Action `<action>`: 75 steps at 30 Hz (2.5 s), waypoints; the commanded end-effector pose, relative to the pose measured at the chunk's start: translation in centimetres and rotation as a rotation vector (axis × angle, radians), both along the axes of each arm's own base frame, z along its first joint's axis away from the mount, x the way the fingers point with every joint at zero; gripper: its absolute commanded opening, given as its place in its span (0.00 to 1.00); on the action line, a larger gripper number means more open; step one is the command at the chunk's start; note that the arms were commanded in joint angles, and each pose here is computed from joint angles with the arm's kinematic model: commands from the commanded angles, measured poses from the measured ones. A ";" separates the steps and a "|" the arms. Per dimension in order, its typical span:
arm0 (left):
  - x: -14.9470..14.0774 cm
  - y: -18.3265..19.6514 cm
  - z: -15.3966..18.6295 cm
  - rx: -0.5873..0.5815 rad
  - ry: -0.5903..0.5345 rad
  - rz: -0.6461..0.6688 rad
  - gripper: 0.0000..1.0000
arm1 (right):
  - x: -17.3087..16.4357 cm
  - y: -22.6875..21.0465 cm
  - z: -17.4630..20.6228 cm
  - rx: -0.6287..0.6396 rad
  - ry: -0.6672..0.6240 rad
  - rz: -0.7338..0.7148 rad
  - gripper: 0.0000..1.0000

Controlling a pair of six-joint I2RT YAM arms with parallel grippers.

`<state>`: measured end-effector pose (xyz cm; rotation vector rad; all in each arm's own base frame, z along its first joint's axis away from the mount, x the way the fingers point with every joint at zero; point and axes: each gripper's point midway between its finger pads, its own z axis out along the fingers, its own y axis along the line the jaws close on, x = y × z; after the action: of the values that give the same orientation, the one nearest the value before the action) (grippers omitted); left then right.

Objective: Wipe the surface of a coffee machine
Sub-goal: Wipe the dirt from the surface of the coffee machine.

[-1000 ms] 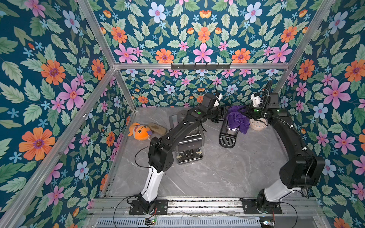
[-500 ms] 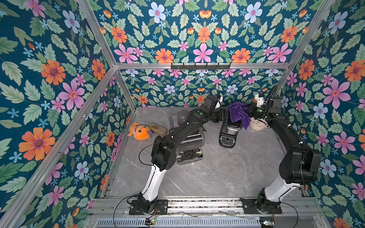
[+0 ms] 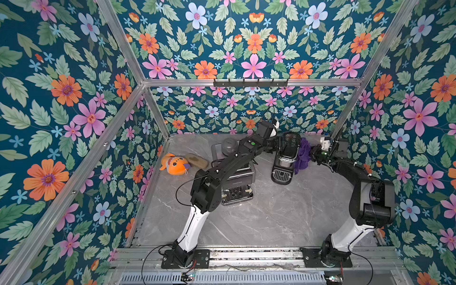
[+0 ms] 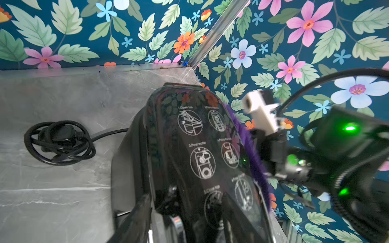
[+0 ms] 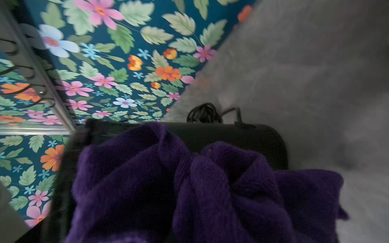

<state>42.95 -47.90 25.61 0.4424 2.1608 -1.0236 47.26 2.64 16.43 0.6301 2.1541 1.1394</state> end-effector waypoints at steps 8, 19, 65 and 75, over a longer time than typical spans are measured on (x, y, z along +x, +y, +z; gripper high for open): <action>-1.3 -0.3 -1.3 0.042 0.039 -0.023 0.53 | -1.1 -0.3 -3.9 0.037 0.074 0.005 0.00; -3.1 -1.0 -0.9 0.006 0.092 -0.050 0.51 | -1.8 0.2 3.7 0.024 -0.040 0.029 0.00; -4.2 -0.8 -1.5 0.016 0.109 -0.038 0.50 | -0.8 -1.5 0.0 -0.100 0.068 0.039 0.00; -4.3 -0.8 -1.7 0.019 0.112 -0.043 0.50 | -1.1 -1.0 -7.2 -0.087 0.217 0.070 0.00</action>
<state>39.14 -48.83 25.27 0.4268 2.2249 -1.0925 46.20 1.16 9.08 0.7112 2.4062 1.0390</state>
